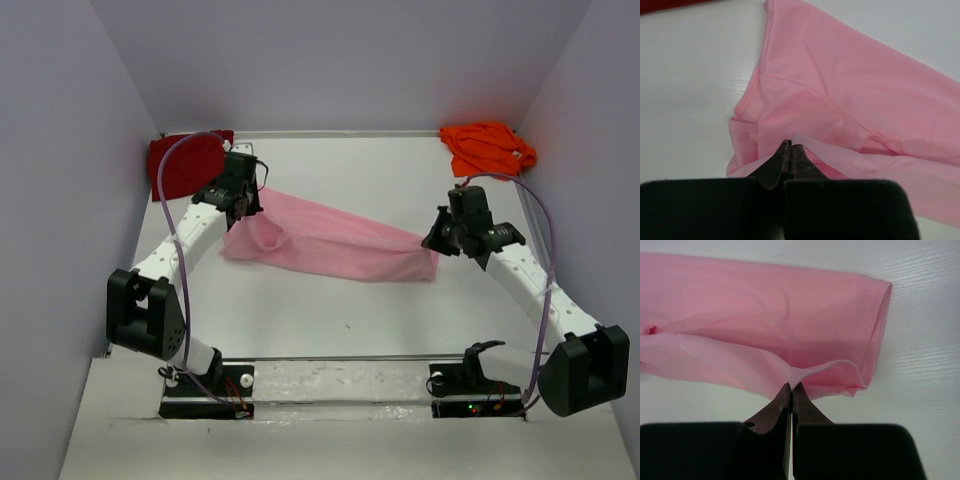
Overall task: Fold and stack the t-shirts
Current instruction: Fold the tshirt
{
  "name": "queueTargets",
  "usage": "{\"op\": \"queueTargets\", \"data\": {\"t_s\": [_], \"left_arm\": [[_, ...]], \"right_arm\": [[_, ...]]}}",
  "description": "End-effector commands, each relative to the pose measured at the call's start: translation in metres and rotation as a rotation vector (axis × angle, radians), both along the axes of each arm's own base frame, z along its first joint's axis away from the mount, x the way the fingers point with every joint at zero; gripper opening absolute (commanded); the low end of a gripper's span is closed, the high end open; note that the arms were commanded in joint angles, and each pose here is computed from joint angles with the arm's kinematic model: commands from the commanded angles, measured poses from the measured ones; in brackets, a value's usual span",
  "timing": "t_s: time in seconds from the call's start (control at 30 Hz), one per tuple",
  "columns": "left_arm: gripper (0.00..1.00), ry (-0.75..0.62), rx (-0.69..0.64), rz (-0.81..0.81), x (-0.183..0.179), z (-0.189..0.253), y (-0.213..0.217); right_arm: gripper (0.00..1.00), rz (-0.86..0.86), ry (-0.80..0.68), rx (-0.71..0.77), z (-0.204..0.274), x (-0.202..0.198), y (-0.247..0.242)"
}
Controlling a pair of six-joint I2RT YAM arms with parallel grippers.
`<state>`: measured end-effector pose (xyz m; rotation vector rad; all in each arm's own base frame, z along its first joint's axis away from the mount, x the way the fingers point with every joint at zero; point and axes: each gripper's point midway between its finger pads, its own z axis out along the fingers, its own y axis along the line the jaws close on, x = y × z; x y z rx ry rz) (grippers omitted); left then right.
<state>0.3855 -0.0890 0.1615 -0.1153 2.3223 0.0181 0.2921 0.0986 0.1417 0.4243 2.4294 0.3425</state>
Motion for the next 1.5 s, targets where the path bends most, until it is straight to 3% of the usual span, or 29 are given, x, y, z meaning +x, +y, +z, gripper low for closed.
{"op": "queueTargets", "data": {"t_s": [0.0,0.23,0.57,0.6,0.67,0.77,0.87,1.0,1.1,1.3,1.47], "left_arm": [[0.0,-0.086,-0.04,-0.024,0.003,0.03,-0.004],[0.0,-0.065,-0.077,-0.06,-0.017,0.018,-0.008],[0.0,-0.086,-0.059,-0.048,-0.024,0.023,-0.001],[0.02,-0.088,-0.06,-0.046,-0.024,0.025,0.0],[0.06,-0.097,-0.057,-0.041,-0.023,0.029,0.001],[0.07,-0.124,-0.053,-0.027,-0.02,0.036,0.003],[0.1,-0.137,-0.059,-0.025,-0.019,0.041,0.003],[0.16,-0.178,-0.08,-0.028,-0.019,0.05,0.001],[0.13,-0.205,-0.08,-0.025,-0.019,0.059,0.002],[0.04,-0.26,-0.163,-0.076,-0.033,0.088,-0.009],[0.07,-0.21,-0.171,-0.088,-0.059,0.079,-0.006]], "right_arm": [[0.0,0.037,-0.108,0.044,0.027,0.003,0.009],[0.0,0.176,-0.02,0.153,0.013,-0.04,0.029],[0.0,0.209,0.022,0.209,0.01,-0.087,0.03],[0.21,0.206,0.014,0.199,0.012,-0.087,0.029],[0.39,0.187,-0.02,0.184,0.023,-0.087,0.023],[0.53,0.15,-0.064,0.16,0.034,-0.082,0.016],[0.6,0.152,-0.048,0.147,0.032,-0.077,0.017],[0.61,0.132,-0.06,0.107,0.032,-0.059,0.013],[0.61,0.098,-0.094,0.047,0.038,-0.035,0.007],[0.59,0.04,-0.001,0.026,-0.001,0.021,0.019],[0.58,0.006,0.04,-0.018,-0.026,0.062,0.023]]}}
